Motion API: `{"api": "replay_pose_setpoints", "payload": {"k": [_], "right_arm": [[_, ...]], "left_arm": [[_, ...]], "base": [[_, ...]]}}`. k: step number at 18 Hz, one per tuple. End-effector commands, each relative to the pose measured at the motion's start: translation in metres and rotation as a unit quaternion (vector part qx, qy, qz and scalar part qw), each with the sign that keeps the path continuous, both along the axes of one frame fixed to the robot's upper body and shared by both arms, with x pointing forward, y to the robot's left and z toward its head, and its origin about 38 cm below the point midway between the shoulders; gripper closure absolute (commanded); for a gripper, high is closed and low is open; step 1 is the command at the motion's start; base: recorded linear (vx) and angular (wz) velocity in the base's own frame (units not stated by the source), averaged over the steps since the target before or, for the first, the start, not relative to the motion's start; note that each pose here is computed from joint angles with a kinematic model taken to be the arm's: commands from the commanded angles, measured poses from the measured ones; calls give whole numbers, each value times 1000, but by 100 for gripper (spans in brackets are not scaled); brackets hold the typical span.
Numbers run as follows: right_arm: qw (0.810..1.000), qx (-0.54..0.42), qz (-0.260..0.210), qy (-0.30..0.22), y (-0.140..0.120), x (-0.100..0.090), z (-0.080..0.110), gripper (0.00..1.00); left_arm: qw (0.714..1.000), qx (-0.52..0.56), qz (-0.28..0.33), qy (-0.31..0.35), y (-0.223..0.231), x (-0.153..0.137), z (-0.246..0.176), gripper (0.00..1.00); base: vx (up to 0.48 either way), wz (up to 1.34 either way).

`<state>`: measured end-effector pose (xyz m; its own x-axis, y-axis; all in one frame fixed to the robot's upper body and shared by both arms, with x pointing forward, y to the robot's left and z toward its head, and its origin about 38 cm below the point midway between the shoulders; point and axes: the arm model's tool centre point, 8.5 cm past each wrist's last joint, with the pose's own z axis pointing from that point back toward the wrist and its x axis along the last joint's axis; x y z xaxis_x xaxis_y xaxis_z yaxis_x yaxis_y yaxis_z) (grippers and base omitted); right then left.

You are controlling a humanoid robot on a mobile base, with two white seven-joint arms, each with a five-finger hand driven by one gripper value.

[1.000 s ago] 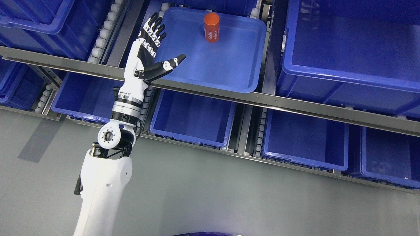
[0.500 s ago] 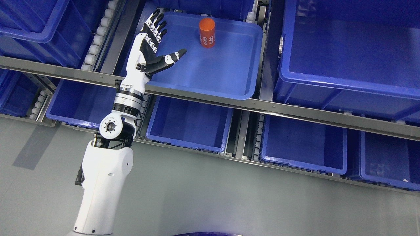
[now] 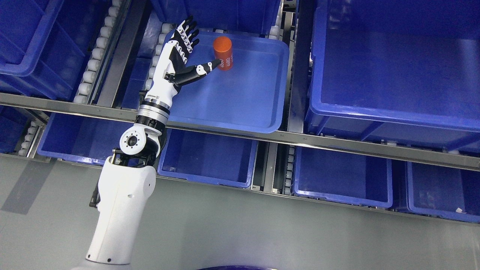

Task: Grab orange capacitor from left shelf to right desk
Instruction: 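Close the left hand fingers around the orange capacitor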

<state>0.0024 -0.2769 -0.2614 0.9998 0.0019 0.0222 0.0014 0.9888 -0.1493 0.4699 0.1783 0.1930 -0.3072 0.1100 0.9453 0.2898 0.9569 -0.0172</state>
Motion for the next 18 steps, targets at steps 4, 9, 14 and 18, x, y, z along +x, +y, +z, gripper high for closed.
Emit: {"api": "replay_pose_setpoints", "payload": {"k": [4,9,14,18], "right_arm": [[1000,-9,-6,-7,-11,4,1,0],[1000,-9,-6,-7,-11,4,1,0],[1000,-9,-6,-7,-11,4,1,0],[1000,-9,-6,-7,-11,4,1,0]], "left_arm": [[998,53,-4,33,-3,4,-12,0],[996,67,-24,44,-16,8,-16,2],[996,69,-20,50,-13,15,-17,12],[996,69,-17,62,-10,17,-24,21]], "base": [[67,-68],[46,-47],[30,-21],[5,-2]]}}
